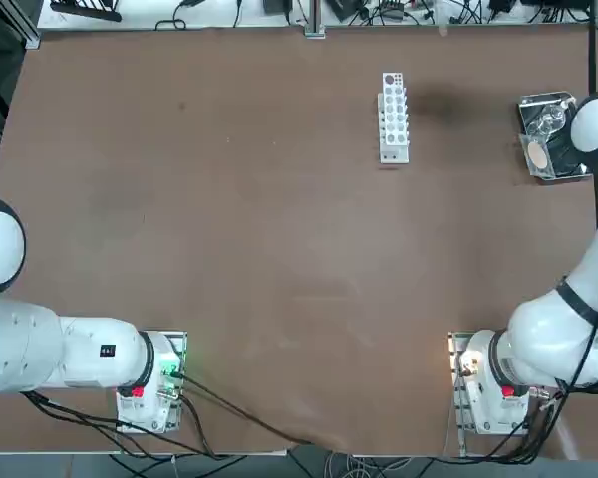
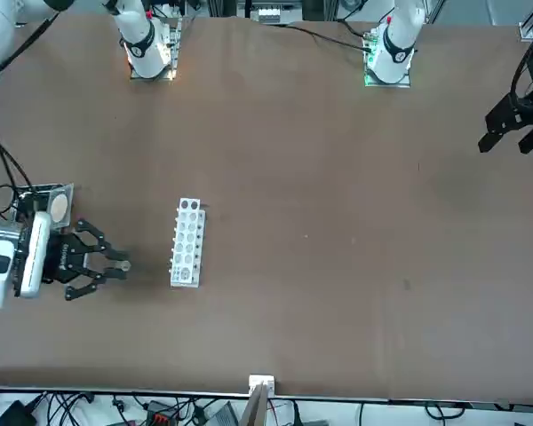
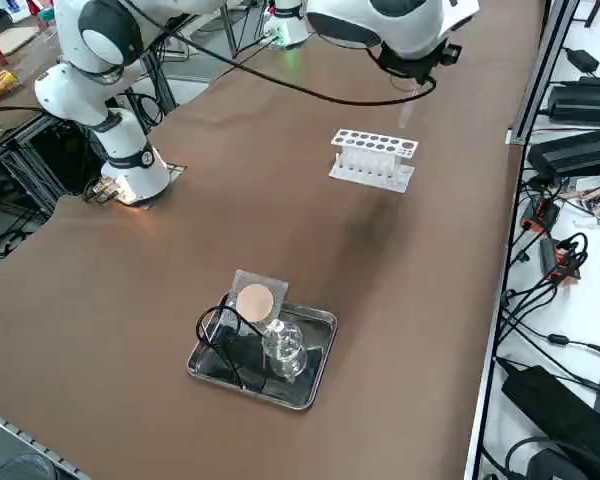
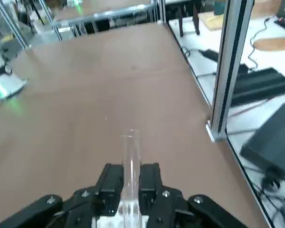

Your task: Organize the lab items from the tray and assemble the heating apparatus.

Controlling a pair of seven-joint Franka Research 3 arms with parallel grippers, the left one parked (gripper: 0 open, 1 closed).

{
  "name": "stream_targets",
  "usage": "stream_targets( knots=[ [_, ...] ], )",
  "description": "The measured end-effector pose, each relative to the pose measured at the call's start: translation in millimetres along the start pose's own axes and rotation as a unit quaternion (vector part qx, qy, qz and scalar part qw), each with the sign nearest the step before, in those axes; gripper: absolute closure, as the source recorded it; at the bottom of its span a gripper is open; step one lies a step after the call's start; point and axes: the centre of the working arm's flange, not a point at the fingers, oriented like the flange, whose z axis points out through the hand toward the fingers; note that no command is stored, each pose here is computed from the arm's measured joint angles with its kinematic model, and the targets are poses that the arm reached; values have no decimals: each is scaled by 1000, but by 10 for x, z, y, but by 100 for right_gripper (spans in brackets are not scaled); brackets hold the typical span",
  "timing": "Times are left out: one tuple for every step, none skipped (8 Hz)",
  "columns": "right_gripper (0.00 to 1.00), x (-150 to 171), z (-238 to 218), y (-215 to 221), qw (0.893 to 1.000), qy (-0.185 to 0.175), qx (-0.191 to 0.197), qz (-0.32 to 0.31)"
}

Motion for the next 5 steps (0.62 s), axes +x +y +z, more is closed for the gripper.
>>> stream_targets(
  knots=[
    [78,45,178,11,1000,19,1,9],
    [78,41,371,24,999,35,2,22],
    [78,-6,565,24,998,45,6,34],
    [78,-49,707,5,998,50,15,43],
    [78,-65,791,-21,997,56,22,47]
  ],
)
